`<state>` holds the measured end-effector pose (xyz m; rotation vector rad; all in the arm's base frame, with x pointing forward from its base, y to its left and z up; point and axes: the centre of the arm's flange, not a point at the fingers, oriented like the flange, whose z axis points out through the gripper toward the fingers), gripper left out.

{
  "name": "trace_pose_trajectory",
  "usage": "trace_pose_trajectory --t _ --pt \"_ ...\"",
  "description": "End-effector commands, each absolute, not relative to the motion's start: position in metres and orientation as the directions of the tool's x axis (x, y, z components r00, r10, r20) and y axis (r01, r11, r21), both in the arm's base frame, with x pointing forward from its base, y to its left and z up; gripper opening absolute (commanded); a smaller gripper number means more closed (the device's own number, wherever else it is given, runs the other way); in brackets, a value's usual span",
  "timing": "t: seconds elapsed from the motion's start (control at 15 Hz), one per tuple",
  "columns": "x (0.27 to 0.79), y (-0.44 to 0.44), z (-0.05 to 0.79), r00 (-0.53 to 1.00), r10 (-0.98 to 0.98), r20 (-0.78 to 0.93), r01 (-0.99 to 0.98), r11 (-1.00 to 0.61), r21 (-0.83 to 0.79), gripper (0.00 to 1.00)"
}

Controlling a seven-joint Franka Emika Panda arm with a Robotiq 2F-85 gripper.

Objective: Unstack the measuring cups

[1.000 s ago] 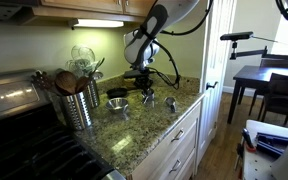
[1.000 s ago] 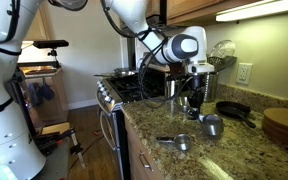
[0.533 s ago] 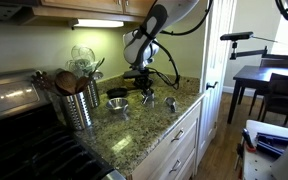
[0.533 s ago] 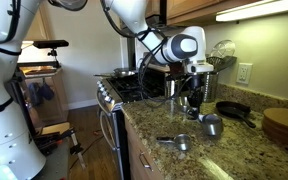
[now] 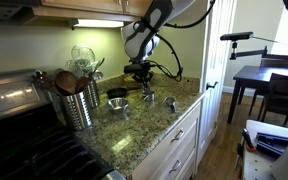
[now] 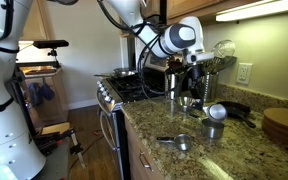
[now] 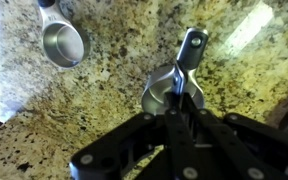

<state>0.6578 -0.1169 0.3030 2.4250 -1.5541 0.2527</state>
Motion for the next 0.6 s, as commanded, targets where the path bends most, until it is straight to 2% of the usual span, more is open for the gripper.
trace_pose_trajectory --t 0.0,0.53 --pt "0.633 -0.1 0.323 0.455 -0.846 0.278 -0.89 -0.433 0.142 0.07" --pt "0.61 -0.058 0.323 0.573 -0.797 0.192 -0.814 -0.526 0.247 0.07"
